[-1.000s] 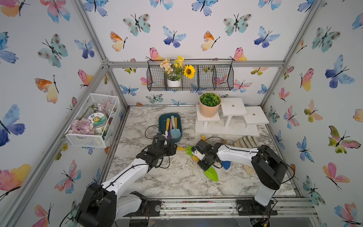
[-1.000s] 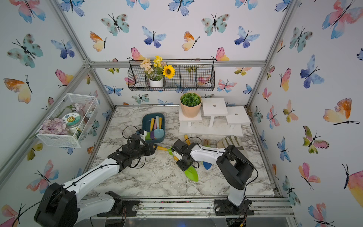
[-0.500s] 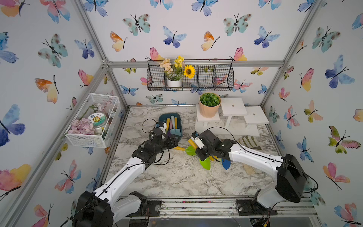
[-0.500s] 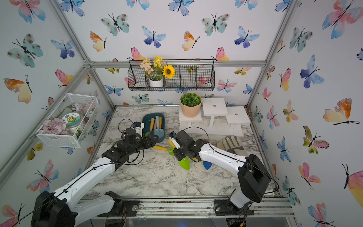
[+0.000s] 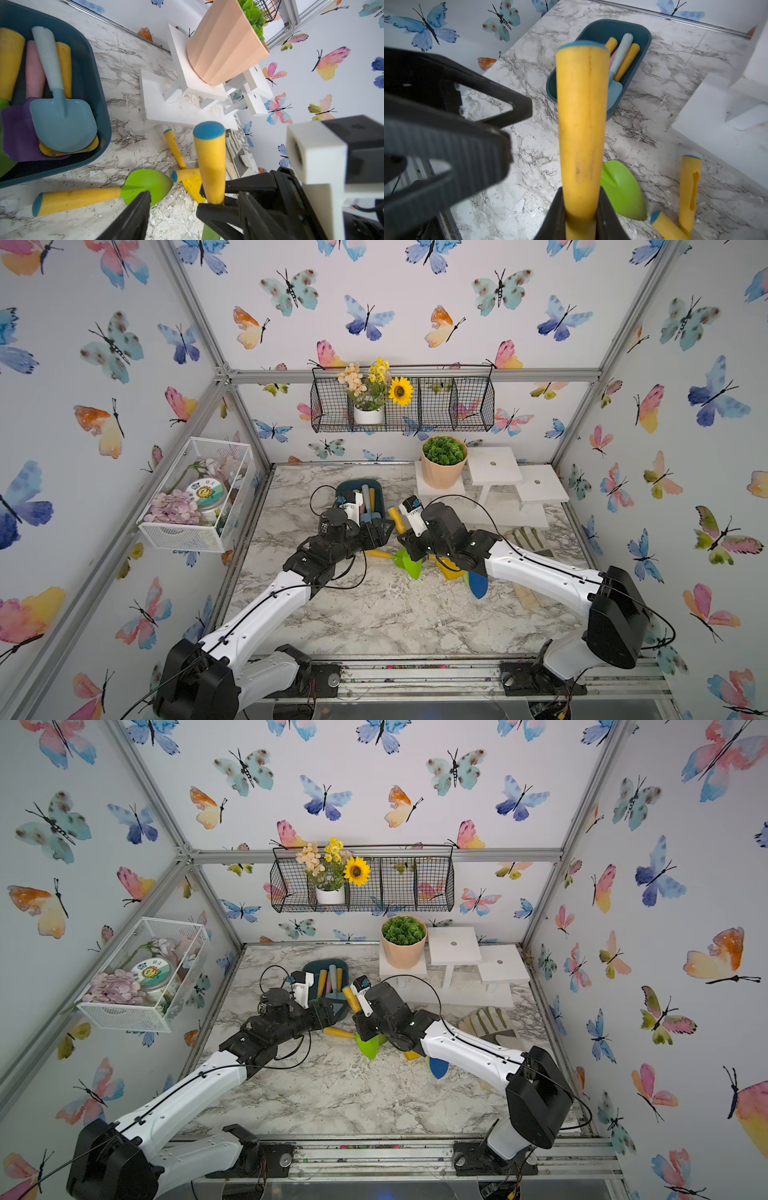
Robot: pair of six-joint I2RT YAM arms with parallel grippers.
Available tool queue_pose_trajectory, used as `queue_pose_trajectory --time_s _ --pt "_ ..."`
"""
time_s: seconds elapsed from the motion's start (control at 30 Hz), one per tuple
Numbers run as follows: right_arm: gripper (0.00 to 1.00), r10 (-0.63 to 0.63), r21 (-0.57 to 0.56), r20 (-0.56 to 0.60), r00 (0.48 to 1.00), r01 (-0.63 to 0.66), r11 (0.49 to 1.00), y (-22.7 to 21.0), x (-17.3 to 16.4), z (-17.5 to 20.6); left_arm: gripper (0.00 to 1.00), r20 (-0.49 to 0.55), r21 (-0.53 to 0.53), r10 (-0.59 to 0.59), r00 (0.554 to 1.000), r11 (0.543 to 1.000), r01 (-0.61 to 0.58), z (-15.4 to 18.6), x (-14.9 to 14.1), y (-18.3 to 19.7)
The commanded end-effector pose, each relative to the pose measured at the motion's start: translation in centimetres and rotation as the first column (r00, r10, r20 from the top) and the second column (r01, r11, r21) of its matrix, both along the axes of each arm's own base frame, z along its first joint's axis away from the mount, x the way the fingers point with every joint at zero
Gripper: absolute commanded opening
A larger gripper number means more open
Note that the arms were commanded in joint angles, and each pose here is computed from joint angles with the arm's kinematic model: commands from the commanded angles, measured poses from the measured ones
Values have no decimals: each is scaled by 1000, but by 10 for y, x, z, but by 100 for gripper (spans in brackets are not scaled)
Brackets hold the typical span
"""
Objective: Put the shovel into the storage box
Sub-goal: Place the shovel in the storage box.
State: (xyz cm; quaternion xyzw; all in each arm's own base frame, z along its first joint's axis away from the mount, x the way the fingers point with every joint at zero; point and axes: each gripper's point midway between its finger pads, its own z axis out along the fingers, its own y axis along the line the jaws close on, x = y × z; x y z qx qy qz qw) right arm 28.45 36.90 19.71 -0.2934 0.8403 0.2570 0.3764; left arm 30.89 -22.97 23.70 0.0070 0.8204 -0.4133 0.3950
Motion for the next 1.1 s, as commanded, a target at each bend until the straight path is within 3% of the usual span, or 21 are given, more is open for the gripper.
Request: queue_pose_trajectory --time_s 0.0,0.2,0.43,0.53,0.6,0.7,0.8,0.9,1.07 --pt "10 30 73 0 1000 -29 997 17 0 13 71 53 -50 -36 998 998 39 22 5 -14" --pt "10 38 93 -6 999 -37 995 20 -1 14 64 65 -56 -67 996 996 70 26 13 -28" --pt "10 29 114 1 1000 -29 993 21 0 19 49 63 -50 -100 993 993 103 25 17 -41" --pt "10 29 121 4 1000 -30 992 21 0 21 40 64 -49 -100 993 993 103 25 16 -42" --pt "11 30 122 5 1000 -31 992 22 0 21 29 63 -49 -98 993 994 102 25 17 -41" --pt "16 29 119 6 1000 -29 993 22 1 20 13 66 -43 -91 994 995 94 26 18 -40" --pt "28 21 105 2 1000 -21 994 21 2 17 4 56 -10 -56 997 998 57 24 24 -36" --pt "37 4 83 2 1000 -4 997 16 3 14 0 38 52 -19 999 999 17 19 34 -27" --pt "41 -20 54 5 1000 20 998 3 2 9 0 3 110 33 999 993 -33 18 58 -2"
